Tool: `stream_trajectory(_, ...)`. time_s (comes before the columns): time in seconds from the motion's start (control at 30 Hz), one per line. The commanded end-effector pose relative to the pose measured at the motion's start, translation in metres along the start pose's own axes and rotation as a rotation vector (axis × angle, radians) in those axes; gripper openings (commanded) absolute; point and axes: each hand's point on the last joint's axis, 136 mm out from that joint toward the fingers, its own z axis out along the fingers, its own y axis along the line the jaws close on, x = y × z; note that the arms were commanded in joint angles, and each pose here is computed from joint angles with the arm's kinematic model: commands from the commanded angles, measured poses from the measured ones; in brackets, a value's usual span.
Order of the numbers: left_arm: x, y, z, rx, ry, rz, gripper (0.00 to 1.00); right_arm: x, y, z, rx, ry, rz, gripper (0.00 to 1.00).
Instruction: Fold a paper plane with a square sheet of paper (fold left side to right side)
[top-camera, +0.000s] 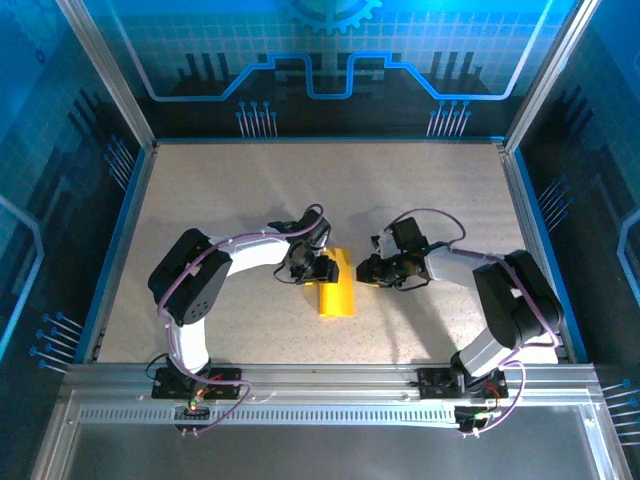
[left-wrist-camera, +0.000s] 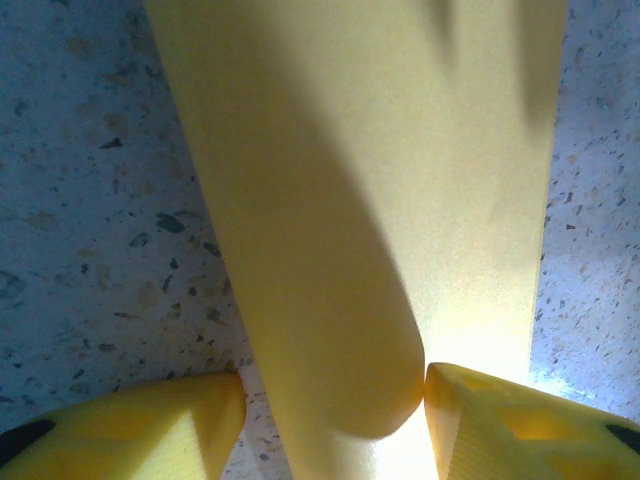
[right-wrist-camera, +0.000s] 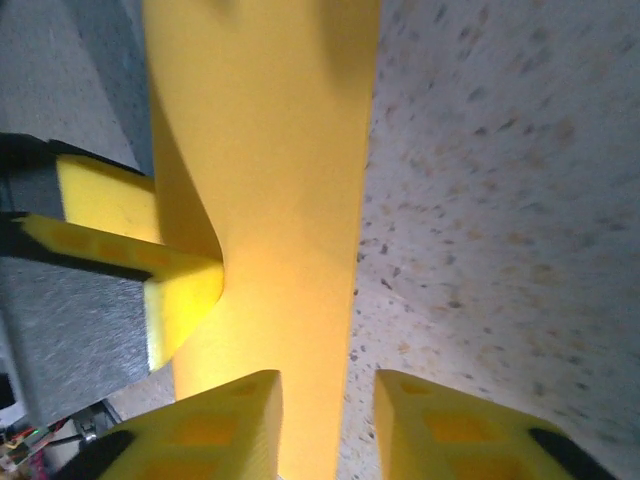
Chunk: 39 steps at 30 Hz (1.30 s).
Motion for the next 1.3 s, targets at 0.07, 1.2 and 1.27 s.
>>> stream_trajectory(0.07, 0.019, 0.034, 0.046, -0.113, 0.052, 0.006, 0.55, -0.008, 0.023, 0.016, -0.071, 0.012, -0.026, 0.25)
stream_trajectory(1.2, -0.014, -0.010, -0.058, 0.103, -0.277, 0.083, 0.67, 0.024, -0.040, 0.047, 0.203, 0.135, 0.049, 0.00)
stream_trajectory(1.27, -0.012, -0.019, -0.066, 0.160, -0.294, 0.115, 0.63, 0.025, -0.042, 0.047, 0.211, 0.137, 0.052, 0.00)
